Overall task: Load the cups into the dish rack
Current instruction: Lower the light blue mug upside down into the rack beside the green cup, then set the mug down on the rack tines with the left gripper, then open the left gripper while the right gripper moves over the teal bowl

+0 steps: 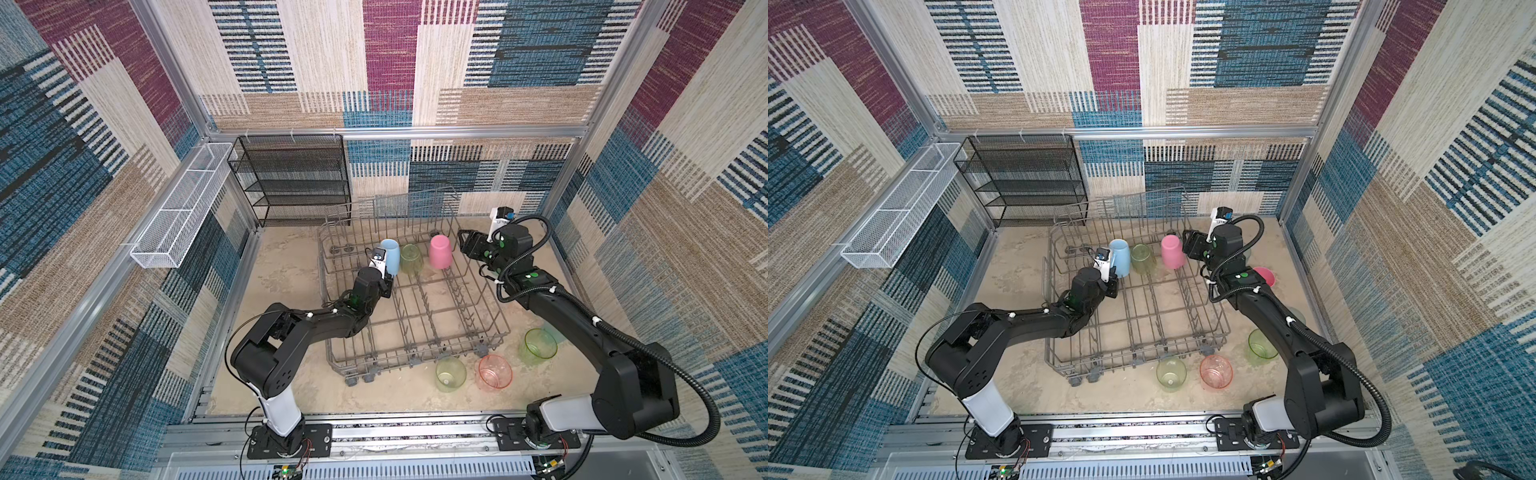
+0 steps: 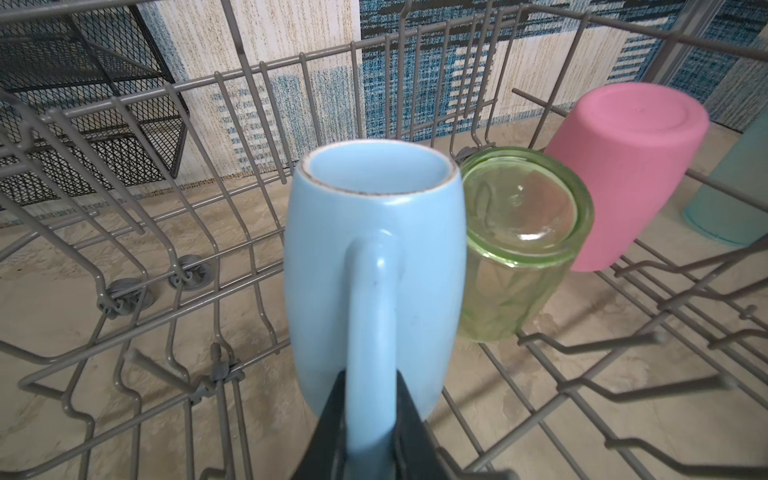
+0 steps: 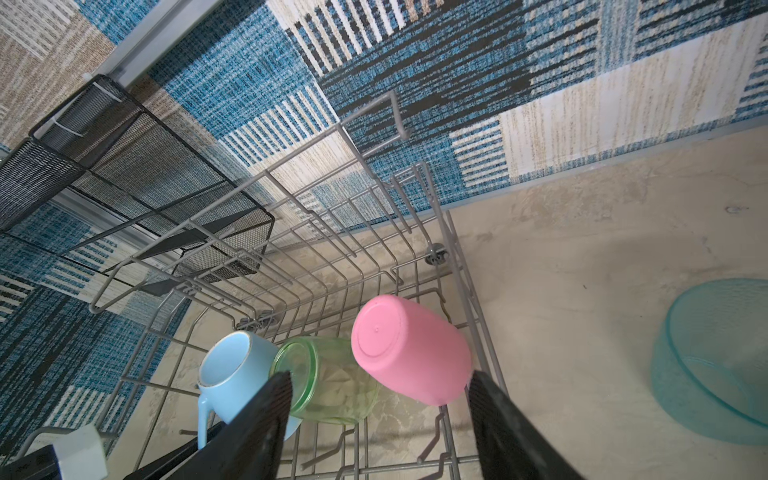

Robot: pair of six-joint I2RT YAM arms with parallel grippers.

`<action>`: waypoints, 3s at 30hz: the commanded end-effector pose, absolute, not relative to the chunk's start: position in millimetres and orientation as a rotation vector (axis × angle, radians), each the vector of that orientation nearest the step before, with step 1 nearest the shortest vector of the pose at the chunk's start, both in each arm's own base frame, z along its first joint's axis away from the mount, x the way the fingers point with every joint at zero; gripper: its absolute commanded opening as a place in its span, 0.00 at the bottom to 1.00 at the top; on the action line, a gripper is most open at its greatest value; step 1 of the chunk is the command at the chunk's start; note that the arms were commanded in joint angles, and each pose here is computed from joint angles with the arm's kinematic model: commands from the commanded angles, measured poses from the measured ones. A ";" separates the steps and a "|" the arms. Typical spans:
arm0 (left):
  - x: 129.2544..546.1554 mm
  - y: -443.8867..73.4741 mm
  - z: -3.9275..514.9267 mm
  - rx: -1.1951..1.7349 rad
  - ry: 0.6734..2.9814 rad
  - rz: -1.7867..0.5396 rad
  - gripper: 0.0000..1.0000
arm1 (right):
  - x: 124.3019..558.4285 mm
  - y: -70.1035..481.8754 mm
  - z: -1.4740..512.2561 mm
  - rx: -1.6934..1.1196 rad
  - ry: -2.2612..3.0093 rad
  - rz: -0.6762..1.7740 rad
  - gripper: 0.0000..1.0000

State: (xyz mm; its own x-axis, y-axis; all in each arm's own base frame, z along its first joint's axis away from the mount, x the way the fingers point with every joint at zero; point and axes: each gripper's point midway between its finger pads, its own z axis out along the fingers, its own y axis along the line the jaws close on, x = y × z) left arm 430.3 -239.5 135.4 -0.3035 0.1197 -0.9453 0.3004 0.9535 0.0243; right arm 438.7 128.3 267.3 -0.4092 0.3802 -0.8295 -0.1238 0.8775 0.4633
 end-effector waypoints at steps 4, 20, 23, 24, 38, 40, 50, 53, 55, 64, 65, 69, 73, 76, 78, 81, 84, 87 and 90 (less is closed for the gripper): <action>422.9 -242.7 121.6 0.354 1.941 -0.162 0.11 | 438.0 125.1 270.0 0.204 1.911 0.544 0.70; 420.5 -239.9 134.3 0.333 1.924 -0.168 0.31 | 432.5 114.9 254.8 0.271 1.994 0.489 0.73; 419.5 -237.5 138.5 0.323 1.917 -0.163 0.32 | 433.5 115.6 256.4 0.268 1.997 0.490 0.73; 418.9 -237.0 138.8 0.322 1.918 -0.161 0.32 | 433.9 114.7 257.4 0.270 1.996 0.488 0.73; 415.3 -237.7 174.3 0.278 1.874 -0.227 0.71 | 442.1 89.9 269.1 0.370 2.057 0.429 0.79; 412.8 -238.2 178.7 0.272 1.879 -0.249 0.79 | 443.8 81.9 268.7 0.397 2.066 0.412 0.81; 398.2 -245.8 201.9 0.228 1.939 -0.396 1.00 | 461.8 48.1 241.7 0.550 2.179 0.304 0.80; 391.7 -247.0 206.5 0.221 1.947 -0.438 0.99 | 467.9 34.3 234.0 0.607 2.192 0.285 0.79; 387.3 -246.1 212.8 0.224 1.939 -0.456 0.99 | 473.1 24.9 226.4 0.642 2.207 0.274 0.77; 366.2 -261.4 246.6 0.318 1.887 -0.559 1.00 | 499.5 2.9 190.1 0.745 2.308 0.213 0.72; 363.6 -263.3 248.1 0.330 1.886 -0.562 1.00 | 501.6 2.0 188.5 0.749 2.313 0.207 0.72; 353.7 -273.6 251.8 0.378 1.891 -0.564 0.99 | 510.7 0.5 180.9 0.766 2.325 0.214 0.68; 351.3 -279.1 248.5 0.410 1.941 -0.503 1.00 | 512.3 -2.8 169.0 0.787 2.359 0.176 0.65; 351.3 -283.7 247.8 0.434 1.969 -0.476 0.99 | 510.4 -6.2 159.4 0.802 2.393 0.135 0.63; 351.9 -287.2 246.5 0.446 1.982 -0.477 0.99 | 509.4 -8.3 154.5 0.809 2.410 0.108 0.61; 352.5 -291.2 242.5 0.460 2.007 -0.471 0.99 | 509.7 -11.3 149.5 0.814 2.425 0.079 0.57; 354.0 -294.2 237.4 0.476 2.030 -0.456 1.00 | 510.7 -13.2 145.0 0.813 2.440 0.053 0.53; 354.9 -295.9 233.8 0.488 2.044 -0.438 0.99 | 512.4 -17.9 139.5 0.819 2.447 0.011 0.51; 355.2 -296.9 233.4 0.491 2.043 -0.435 0.99 | 518.0 -18.9 135.8 0.809 2.455 -0.003 0.46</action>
